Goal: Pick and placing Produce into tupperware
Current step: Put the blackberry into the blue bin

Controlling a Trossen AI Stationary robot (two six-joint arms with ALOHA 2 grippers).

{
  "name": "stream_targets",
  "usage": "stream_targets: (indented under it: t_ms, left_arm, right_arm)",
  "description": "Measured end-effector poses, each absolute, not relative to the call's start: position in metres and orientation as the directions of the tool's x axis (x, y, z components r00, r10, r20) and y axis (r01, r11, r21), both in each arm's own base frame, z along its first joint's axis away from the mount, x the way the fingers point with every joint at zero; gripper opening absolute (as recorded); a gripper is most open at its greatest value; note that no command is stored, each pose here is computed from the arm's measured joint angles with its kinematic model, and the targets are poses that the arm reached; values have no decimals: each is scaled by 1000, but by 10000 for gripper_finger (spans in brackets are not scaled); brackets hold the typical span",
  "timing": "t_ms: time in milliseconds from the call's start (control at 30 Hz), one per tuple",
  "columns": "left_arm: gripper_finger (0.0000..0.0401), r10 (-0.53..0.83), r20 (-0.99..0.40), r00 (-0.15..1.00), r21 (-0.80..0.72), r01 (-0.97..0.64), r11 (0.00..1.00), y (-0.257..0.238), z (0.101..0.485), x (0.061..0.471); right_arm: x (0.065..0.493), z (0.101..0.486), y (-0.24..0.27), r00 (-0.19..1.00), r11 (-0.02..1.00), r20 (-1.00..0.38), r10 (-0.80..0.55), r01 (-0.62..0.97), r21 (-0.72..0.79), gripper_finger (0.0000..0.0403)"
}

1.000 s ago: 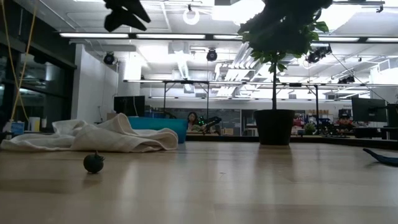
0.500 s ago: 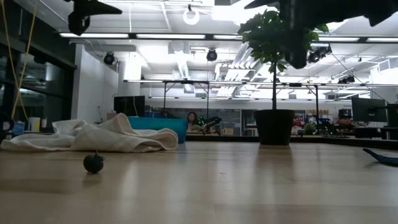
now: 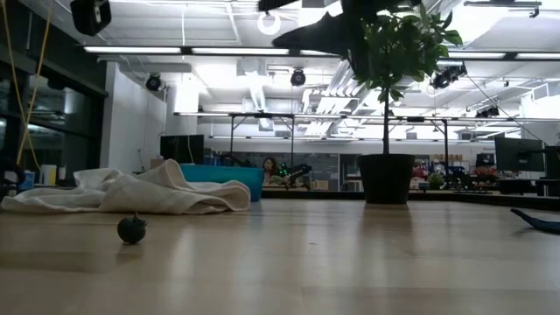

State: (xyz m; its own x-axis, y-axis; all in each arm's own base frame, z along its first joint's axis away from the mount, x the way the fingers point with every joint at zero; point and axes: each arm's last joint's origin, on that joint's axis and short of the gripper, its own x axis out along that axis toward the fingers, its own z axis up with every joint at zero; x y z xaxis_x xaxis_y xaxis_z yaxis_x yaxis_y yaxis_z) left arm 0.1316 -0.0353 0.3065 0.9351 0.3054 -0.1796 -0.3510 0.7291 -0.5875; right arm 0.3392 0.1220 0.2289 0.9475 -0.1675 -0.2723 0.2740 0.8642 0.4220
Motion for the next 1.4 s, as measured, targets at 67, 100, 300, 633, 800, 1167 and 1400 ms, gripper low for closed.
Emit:
stream_targets:
  t_ms: [67, 100, 300, 633, 800, 1167, 1400]
  left_arm:
    - [131, 269, -182, 946, -584, -324, 745, -41, 306, 130]
    - [131, 259, -183, 948, -579, -317, 751, -43, 306, 130]
    - [131, 254, -172, 952, -507, -307, 805, -53, 306, 125]
    - [131, 308, -149, 940, -416, -342, 843, -63, 305, 120]
    - [131, 336, -159, 928, -358, -372, 856, -72, 300, 125]
    - [131, 375, -190, 907, -312, -418, 853, -99, 281, 146]
    - [131, 404, -213, 889, -286, -452, 845, -109, 268, 155]
  right_arm:
    - [349, 222, 134, 927, 883, -320, -197, 309, 352, 192]
    - [353, 214, 139, 917, 889, -341, -205, 321, 328, 191]
    - [361, 173, 168, 935, 872, -273, -227, 320, 371, 188]
    - [356, 135, 195, 924, 885, -232, -302, 363, 291, 188]
    - [356, 114, 212, 938, 935, -282, -203, 272, 230, 188]
    - [359, 80, 229, 950, 971, -297, -97, 156, 181, 188]
    - [359, 78, 229, 949, 985, -304, -81, 123, 123, 188]
